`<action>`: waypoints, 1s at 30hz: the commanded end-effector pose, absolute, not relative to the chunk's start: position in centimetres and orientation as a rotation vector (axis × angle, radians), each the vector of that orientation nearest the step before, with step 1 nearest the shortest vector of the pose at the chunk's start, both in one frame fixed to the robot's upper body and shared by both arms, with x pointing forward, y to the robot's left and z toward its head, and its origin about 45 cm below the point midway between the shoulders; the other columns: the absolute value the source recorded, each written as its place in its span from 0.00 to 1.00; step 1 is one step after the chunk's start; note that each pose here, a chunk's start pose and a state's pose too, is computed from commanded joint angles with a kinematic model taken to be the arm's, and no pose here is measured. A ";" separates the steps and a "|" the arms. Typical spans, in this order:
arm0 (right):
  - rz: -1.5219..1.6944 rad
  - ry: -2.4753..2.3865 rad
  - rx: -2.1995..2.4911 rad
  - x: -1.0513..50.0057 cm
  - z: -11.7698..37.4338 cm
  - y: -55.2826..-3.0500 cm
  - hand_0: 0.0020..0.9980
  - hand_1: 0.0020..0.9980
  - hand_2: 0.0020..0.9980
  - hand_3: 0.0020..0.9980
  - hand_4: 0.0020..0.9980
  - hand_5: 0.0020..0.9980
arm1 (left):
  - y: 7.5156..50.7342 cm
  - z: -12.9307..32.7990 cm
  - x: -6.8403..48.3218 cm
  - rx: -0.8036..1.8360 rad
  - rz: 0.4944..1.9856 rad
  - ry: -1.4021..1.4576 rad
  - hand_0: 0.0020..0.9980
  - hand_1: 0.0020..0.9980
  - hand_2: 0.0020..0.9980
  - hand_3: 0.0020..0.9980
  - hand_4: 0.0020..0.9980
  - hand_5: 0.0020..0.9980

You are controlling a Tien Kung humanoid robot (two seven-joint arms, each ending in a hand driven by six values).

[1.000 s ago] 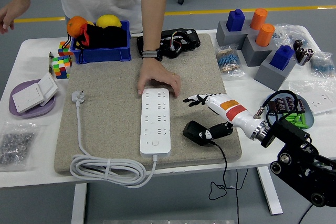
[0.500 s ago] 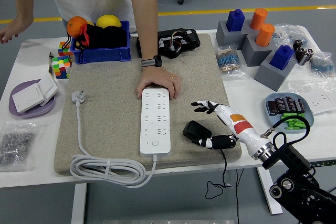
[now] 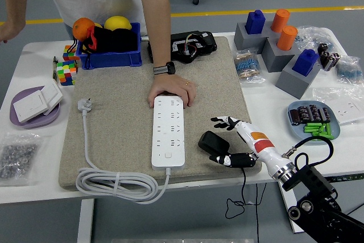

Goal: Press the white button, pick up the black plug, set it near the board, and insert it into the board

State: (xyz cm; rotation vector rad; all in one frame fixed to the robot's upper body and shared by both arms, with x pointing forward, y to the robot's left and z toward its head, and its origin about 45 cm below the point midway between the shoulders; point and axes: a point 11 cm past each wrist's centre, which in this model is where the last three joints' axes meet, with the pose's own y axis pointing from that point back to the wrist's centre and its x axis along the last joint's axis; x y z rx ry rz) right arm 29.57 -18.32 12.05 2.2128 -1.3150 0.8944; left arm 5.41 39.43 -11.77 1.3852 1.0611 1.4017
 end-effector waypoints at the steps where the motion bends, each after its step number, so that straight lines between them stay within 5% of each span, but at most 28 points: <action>1: 0.895 -1.316 2.214 29.6 12.1 -18.3 0.59 0.67 0.67 0.66 1.00 0.15 | 39.4 -11.8 5.4 1.386 1.402 1.062 0.83 0.80 0.78 0.80 0.60 0.49; 3: 0.894 -1.324 2.220 29.6 12.2 -18.3 0.59 0.67 0.67 0.66 1.00 0.15 | 39.4 -11.8 5.4 1.385 1.401 1.062 0.83 0.80 0.78 0.80 0.60 0.49; 4: 0.895 -1.325 2.220 29.6 12.2 -18.2 0.58 0.66 0.66 0.48 0.98 0.14 | 39.4 -11.8 5.4 1.384 1.402 1.061 0.83 0.80 0.78 0.80 0.60 0.49; 9: 0.889 -1.312 2.219 29.6 12.0 -18.2 0.58 0.66 0.66 0.48 0.98 0.14 | 39.3 -11.8 5.6 1.378 1.403 1.057 0.83 0.80 0.78 0.80 0.60 0.49; 10: 0.886 -1.308 2.218 29.5 11.9 -18.2 0.58 0.65 0.66 0.38 0.97 0.16 | 39.3 -11.8 5.6 1.376 1.403 1.056 0.83 0.80 0.78 0.80 0.60 0.49; 30: 0.870 -1.295 2.217 29.7 11.4 -18.2 0.56 0.64 0.65 0.48 0.94 0.10 | 39.4 -11.8 5.5 1.382 1.401 1.058 0.83 0.80 0.78 0.80 0.60 0.49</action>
